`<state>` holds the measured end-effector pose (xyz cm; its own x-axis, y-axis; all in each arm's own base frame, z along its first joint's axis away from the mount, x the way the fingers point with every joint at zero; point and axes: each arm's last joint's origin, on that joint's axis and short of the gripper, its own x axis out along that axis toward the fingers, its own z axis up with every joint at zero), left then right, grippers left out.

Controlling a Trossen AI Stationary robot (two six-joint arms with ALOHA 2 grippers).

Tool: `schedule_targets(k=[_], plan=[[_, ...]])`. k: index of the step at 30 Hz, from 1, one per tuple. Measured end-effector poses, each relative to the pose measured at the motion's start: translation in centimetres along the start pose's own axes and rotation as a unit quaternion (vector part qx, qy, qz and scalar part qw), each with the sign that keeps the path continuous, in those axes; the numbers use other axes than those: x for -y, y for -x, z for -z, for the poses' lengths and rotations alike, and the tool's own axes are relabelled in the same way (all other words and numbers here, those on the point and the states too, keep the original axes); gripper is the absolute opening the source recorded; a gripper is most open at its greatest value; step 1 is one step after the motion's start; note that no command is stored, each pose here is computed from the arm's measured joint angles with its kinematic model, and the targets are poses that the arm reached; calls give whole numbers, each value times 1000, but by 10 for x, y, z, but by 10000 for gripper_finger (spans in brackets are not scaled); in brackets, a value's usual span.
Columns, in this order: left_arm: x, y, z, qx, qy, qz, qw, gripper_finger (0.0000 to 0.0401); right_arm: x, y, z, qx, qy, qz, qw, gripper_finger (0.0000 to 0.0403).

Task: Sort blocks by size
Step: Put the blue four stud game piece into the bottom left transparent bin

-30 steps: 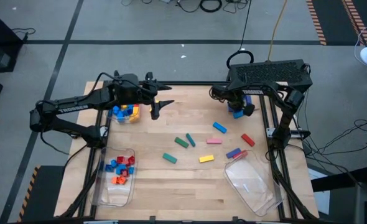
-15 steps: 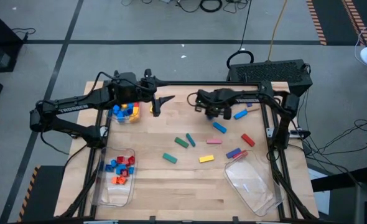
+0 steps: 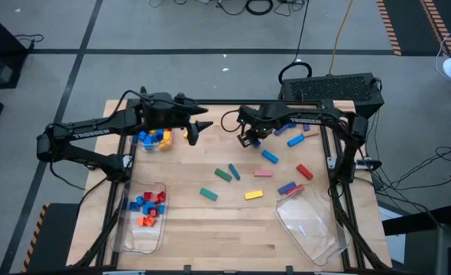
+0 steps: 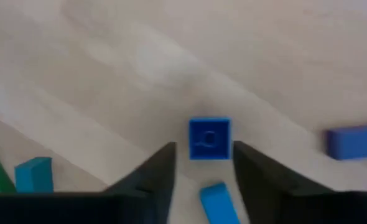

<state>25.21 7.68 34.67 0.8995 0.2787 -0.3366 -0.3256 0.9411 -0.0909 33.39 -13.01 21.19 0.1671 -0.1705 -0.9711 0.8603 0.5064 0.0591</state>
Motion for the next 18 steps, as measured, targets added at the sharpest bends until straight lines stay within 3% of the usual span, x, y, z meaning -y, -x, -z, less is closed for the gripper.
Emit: schedule_targets(k=[6,10,14,18], plan=[[-1,0,5,-27,22,-3,999,258,-1,-16,-2,-25,8,-11,1000,269],[-1,0,6,-32,26,-4,999,258,-3,-32,-3,-39,26,-1,999,339],[-1,0,6,-31,11,-17,999,258,-4,-55,-2,-62,38,12,997,357],[-4,0,7,-34,10,-57,998,258,-3,-70,-1,-84,34,22,996,326]])
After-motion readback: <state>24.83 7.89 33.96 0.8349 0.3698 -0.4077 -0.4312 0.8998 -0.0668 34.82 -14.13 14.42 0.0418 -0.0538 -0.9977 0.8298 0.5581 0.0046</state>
